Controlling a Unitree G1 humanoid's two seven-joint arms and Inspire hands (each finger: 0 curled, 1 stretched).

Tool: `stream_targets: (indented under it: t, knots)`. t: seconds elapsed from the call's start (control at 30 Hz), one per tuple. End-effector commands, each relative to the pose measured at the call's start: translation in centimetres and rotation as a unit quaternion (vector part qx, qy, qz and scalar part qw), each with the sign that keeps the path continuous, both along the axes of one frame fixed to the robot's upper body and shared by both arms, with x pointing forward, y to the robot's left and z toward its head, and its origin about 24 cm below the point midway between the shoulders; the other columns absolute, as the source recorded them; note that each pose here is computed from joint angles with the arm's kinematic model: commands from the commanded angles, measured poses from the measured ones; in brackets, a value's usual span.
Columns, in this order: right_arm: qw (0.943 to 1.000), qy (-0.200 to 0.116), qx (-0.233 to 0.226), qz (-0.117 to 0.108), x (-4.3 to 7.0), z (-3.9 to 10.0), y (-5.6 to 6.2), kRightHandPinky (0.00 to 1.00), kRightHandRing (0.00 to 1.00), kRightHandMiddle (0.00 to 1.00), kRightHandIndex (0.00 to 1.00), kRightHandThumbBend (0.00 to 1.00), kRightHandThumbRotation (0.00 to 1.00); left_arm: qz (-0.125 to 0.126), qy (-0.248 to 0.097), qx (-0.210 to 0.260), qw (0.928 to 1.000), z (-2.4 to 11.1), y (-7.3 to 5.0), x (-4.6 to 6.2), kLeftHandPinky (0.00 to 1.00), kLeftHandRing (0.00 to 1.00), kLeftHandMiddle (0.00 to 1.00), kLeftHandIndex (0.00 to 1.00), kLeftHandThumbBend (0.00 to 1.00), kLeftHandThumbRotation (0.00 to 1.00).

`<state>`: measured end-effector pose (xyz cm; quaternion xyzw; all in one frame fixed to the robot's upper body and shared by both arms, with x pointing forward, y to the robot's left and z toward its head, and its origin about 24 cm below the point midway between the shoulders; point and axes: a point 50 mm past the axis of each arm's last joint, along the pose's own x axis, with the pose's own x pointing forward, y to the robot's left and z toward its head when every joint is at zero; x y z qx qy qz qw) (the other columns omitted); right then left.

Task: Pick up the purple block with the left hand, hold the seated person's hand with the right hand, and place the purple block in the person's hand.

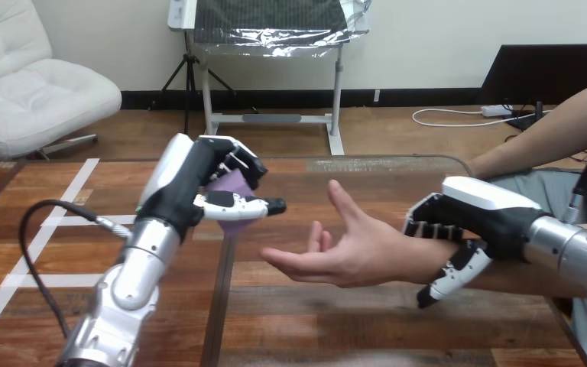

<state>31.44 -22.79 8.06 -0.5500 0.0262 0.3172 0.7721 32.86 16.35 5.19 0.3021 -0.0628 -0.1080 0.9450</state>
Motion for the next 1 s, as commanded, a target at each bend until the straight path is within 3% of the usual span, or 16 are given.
stream_targets:
  t: [0.0,0.37,0.97]
  knots:
    - [0.9994,0.024,0.024,0.006,-0.6,-1.2,1.0,0.37,0.42,0.48,0.55,0.91,0.06,-0.026,-0.053,-0.018,0.9981,3.1,-2.0,1.7,0.32,0.37,0.43,0.45,0.66,0.00]
    - [0.9991,0.009,0.038,0.018,-0.8,-0.6,1.6,0.36,0.41,0.46,0.53,0.92,0.07,-0.042,-0.046,-0.031,0.9975,2.9,-3.7,1.8,0.31,0.37,0.43,0.46,0.66,0.00]
    - [0.9991,0.012,0.035,0.023,-0.7,0.1,2.2,0.39,0.44,0.49,0.55,0.92,0.10,-0.067,-0.035,-0.045,0.9961,2.6,-6.2,1.8,0.31,0.36,0.42,0.46,0.65,0.00]
